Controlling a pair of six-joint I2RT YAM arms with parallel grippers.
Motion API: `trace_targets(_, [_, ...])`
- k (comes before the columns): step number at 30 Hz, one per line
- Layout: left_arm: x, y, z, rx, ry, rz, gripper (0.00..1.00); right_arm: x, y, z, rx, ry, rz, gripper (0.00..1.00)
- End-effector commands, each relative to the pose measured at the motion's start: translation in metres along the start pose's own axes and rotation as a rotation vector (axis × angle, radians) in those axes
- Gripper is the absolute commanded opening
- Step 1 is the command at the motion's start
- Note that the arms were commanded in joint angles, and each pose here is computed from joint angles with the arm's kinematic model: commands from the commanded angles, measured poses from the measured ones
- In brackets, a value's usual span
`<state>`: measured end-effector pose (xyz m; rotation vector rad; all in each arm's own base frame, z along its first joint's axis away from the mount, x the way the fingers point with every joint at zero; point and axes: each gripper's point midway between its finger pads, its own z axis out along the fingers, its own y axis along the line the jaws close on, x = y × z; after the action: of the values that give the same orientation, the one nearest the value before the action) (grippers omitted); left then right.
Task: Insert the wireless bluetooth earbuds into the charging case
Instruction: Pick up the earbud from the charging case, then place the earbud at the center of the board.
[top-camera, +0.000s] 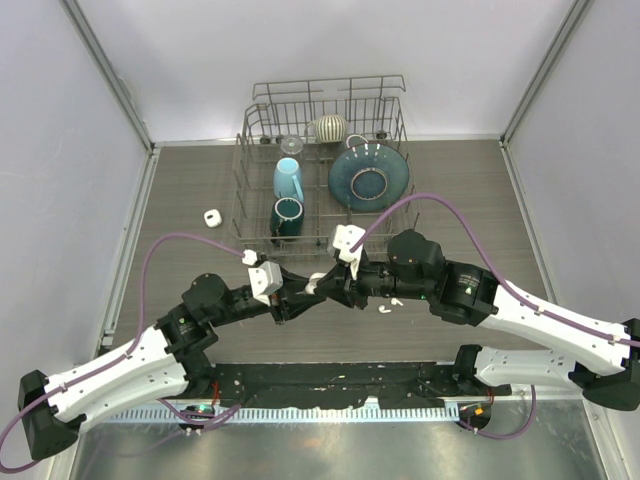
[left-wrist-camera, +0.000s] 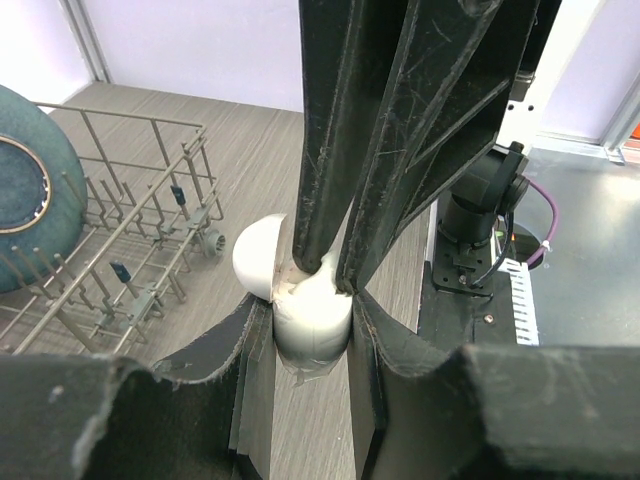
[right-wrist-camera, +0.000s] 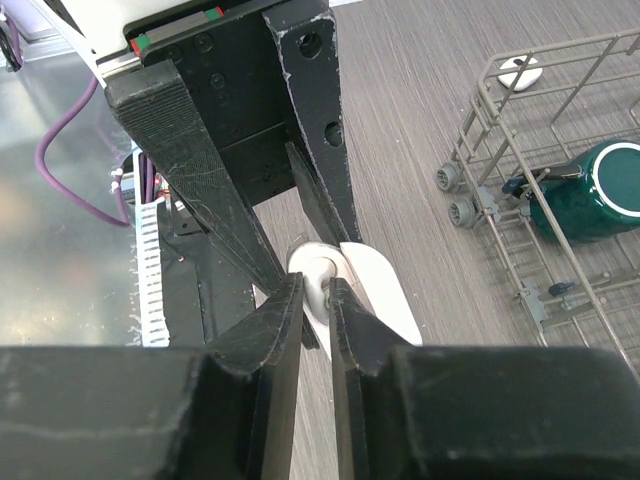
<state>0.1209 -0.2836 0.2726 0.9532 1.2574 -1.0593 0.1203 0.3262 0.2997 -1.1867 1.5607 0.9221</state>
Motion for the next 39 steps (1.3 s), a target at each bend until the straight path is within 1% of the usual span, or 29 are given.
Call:
trace_targets(1, [-0.094,-0.011,-0.005,0.041,-0.278,0.106,0.0,0.033,-0.007,-0.002,0.034,0.127,0.005,0.19])
trace_targets(2, [-0.095,-0.011,-0.005,0.036,-0.28,0.107,0.0,0.036,-0.006,-0.001,0.032,0.133,0.003,0.16])
trace_targets(3, [-0.095,-0.011,-0.005,0.036,-0.28,0.106,0.0,0.036,-0.007,0.0,0.032,0.138,0.002,0.04])
trace_targets(4, [-0.095,-0.011,-0.005,0.038,-0.279,0.107,0.0,0.037,-0.007,0.0,0.036,0.14,0.003,0.01])
trace_targets(8, [-0.093,-0.01,-0.004,0.037,-0.271,0.106,0.0,0.03,-0.007,-0.003,0.041,0.111,0.003,0.01])
trace_targets(10, [-0.09,-0.01,-0.004,0.034,-0.265,0.105,0.0,0.022,-0.005,-0.006,0.032,0.077,0.003,0.01])
trace_targets(20, [-0.075,-0.004,-0.001,0.009,-0.217,0.093,0.0,-0.038,-0.005,-0.043,0.079,-0.176,0.024,0.01])
trace_targets(23, [-0.07,-0.002,0.0,0.004,-0.202,0.093,0.0,-0.047,-0.01,-0.055,0.118,-0.228,0.022,0.01])
trace_targets(25, [-0.068,-0.001,0.001,0.002,-0.194,0.093,0.0,-0.047,-0.013,-0.058,0.144,-0.241,0.023,0.01])
trace_targets(26, [-0.067,-0.001,0.001,-0.003,-0.191,0.093,0.0,-0.049,-0.014,-0.062,0.154,-0.255,0.049,0.01])
trace_targets(29, [-0.064,0.005,-0.001,-0.033,-0.177,0.097,0.0,-0.038,-0.02,-0.061,0.19,-0.239,0.079,0.01])
trace_targets(31, [-0.065,0.006,-0.005,-0.049,-0.173,0.108,0.0,-0.024,-0.03,-0.06,0.246,-0.21,0.112,0.01])
trace_targets(32, [-0.061,0.008,-0.006,-0.058,-0.151,0.116,0.0,-0.019,-0.035,-0.06,0.273,-0.204,0.127,0.01])
trace_targets(36, [-0.064,0.011,-0.019,-0.099,-0.154,0.129,0.0,0.008,-0.046,-0.06,0.331,-0.191,0.259,0.01])
trace_targets(38, [-0.07,0.013,-0.028,-0.123,-0.169,0.165,0.0,0.026,-0.058,-0.059,0.377,-0.171,0.316,0.01])
trace_targets(39, [-0.067,0.014,-0.03,-0.127,-0.16,0.176,0.0,0.034,-0.059,-0.055,0.367,-0.154,0.34,0.01])
